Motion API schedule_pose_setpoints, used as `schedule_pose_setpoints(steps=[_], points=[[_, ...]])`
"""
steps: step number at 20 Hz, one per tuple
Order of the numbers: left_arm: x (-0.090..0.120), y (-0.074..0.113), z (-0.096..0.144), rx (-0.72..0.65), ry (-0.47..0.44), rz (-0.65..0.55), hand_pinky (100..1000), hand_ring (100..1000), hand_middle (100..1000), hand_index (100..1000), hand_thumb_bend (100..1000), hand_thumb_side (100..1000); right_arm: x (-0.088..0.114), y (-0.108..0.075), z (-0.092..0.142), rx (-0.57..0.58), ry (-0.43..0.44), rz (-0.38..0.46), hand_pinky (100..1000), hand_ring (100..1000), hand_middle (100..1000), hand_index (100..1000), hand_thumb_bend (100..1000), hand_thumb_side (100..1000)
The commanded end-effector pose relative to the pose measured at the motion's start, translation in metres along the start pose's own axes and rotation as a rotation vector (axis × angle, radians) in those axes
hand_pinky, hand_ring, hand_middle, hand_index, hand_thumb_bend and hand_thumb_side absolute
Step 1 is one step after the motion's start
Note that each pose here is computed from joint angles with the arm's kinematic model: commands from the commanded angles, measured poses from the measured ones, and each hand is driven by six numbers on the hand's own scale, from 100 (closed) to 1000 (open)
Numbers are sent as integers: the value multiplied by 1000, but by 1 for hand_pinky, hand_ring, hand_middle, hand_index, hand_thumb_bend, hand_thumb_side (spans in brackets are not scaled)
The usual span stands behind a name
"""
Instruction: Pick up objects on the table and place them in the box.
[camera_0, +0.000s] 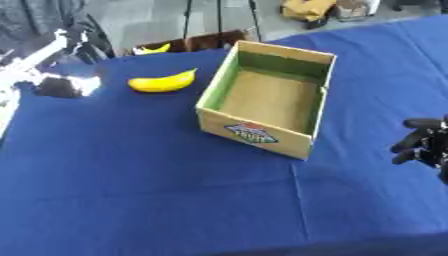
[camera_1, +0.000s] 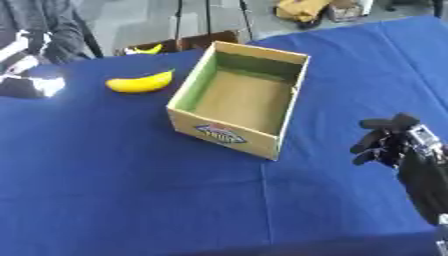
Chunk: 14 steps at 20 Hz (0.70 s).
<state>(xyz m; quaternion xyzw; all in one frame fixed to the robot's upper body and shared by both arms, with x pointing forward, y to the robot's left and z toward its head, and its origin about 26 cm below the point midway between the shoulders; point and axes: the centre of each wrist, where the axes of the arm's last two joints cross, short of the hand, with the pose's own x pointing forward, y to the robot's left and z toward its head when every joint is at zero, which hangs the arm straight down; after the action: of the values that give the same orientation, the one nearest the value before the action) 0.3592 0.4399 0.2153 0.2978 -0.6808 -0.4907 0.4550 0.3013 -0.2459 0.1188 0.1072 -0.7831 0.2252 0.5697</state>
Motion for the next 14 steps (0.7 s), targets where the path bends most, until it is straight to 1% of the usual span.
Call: schedule_pose_setpoints(steps=[1,3,5,8,11,12,14], points=[[-7,37,1,-22,34,-144,707,741,745,813,290,157,11,-2,-4,27,-31,31,549,606,513,756,100,1000],[-10,37,-10,-47,43,-159,706,741,745,814,274,163,13,-2,-5,35,-34,35,549,606,513,756,100,1000],[-15,33,-17,-76,63,-158,704,738,742,815,264,173,14,-2,-7,43,-38,40,549,606,513,756,100,1000],[-23,25,-26,-114,121,-141,701,733,739,815,247,187,16,-1,-9,56,-42,50,549,606,513,756,100,1000],[-31,13,-35,-138,187,-113,695,728,736,814,221,192,18,0,-11,68,-46,56,549,606,513,756,100,1000],[-34,8,-38,-141,206,-105,688,722,732,812,195,193,18,0,-12,71,-48,58,549,606,513,756,100,1000],[-39,-3,-43,-148,235,-97,687,722,729,811,213,198,19,0,-13,74,-51,60,549,606,513,756,100,1000]])
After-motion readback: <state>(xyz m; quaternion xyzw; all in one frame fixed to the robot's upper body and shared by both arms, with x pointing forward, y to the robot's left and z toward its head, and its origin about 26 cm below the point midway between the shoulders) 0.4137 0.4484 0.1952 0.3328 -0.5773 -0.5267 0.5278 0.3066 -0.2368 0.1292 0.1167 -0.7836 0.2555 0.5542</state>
